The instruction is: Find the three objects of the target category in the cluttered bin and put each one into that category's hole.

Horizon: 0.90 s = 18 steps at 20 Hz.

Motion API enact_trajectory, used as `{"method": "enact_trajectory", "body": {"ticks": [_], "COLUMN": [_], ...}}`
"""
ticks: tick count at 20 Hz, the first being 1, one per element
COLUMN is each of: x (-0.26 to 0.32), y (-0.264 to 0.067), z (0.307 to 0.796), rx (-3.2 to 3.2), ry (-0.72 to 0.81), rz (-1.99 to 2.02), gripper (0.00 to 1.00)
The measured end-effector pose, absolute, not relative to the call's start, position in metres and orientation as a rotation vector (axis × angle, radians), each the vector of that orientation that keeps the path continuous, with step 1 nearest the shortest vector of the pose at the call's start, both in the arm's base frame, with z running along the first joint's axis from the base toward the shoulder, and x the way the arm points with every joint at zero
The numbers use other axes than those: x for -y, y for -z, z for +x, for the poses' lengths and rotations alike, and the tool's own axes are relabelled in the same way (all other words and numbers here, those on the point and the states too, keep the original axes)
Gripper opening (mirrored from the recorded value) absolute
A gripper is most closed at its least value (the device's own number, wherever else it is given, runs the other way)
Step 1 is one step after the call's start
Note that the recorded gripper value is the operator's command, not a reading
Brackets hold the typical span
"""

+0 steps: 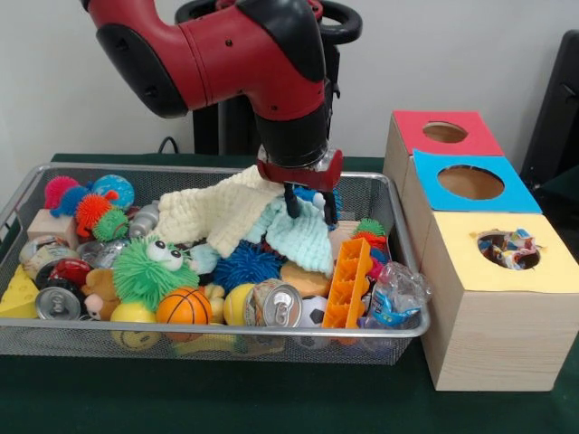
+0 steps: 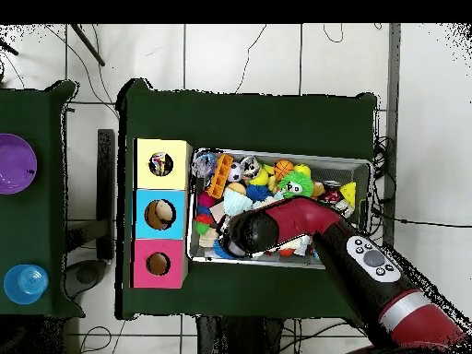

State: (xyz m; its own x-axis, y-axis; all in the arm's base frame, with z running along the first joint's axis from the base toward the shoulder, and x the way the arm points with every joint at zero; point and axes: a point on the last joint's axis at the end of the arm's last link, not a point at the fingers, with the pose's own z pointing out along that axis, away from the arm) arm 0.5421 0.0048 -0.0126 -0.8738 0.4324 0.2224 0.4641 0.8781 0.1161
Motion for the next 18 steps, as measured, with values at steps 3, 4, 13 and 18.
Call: {"method": "enact_trajectory", "body": {"ticks": [3,4,13,18], "x": [-0.0066,-0.0067,-0.0049,-0.0047], "y": [0.0166,0.0174,0.0209,0.0214], "z": [0.5426,0.5432,0.5504,0.5512], "rx": [2.859,2.86,2.894,2.905], "ry": [0.259,0.261,0.279,0.284], "rz": [-0.667,-0.663,-0.567,-0.528], "gripper": [1.0,1.0,1.0,1.0]}}
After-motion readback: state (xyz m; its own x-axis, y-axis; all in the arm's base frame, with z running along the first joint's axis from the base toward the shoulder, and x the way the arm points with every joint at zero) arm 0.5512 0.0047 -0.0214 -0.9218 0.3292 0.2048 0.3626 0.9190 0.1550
